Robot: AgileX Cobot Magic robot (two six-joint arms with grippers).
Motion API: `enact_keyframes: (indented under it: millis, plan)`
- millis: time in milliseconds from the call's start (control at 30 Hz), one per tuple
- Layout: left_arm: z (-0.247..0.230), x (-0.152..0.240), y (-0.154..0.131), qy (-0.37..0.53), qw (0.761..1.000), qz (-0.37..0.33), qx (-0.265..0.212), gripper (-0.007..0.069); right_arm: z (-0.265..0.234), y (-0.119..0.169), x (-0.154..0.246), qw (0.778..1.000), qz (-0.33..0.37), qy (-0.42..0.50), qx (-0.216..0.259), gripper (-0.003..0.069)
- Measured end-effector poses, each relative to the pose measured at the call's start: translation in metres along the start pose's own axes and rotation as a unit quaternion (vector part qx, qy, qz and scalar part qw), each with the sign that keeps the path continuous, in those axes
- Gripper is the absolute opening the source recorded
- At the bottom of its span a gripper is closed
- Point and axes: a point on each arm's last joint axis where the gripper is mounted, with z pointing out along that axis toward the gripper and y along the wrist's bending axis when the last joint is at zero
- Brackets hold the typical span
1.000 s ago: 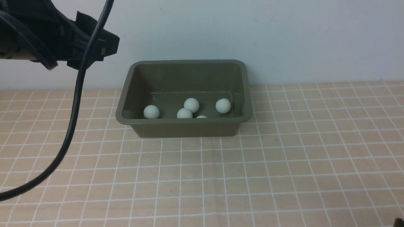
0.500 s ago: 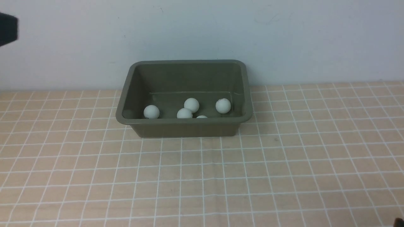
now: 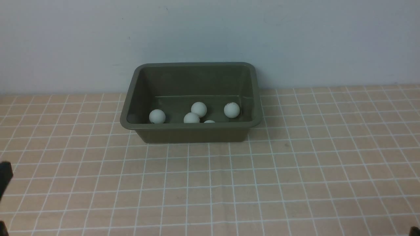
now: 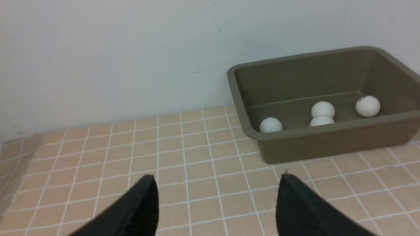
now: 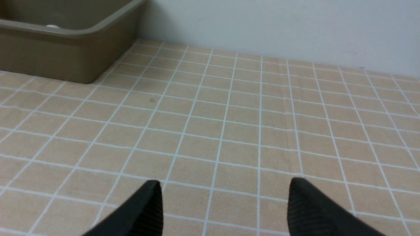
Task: Put the table tennis balls into the box on the light coffee tablecloth.
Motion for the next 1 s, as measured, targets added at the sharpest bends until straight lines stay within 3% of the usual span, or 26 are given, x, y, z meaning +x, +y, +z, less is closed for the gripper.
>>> enact_keyframes:
  millis: [200, 500, 1000]
  plan:
    - [-0.007, 0.038, -0.003, -0.027, 1.0, 0.003, -0.007, 0.0403, 0.0, 0.0, 0.0, 1.0, 0.0, 0.0, 0.0, 0.0467]
    - [-0.012, 0.046, -0.003, -0.046, 0.999, 0.014, -0.014, 0.0403, 0.0, 0.0, 0.0, 1.0, 0.0, 0.0, 0.0, 0.0467]
    - [0.005, 0.102, -0.002, 0.028, 0.998, 0.04, -0.029, 0.0403, 0.0, 0.0, 0.0, 1.0, 0.0, 0.0, 0.0, 0.0467]
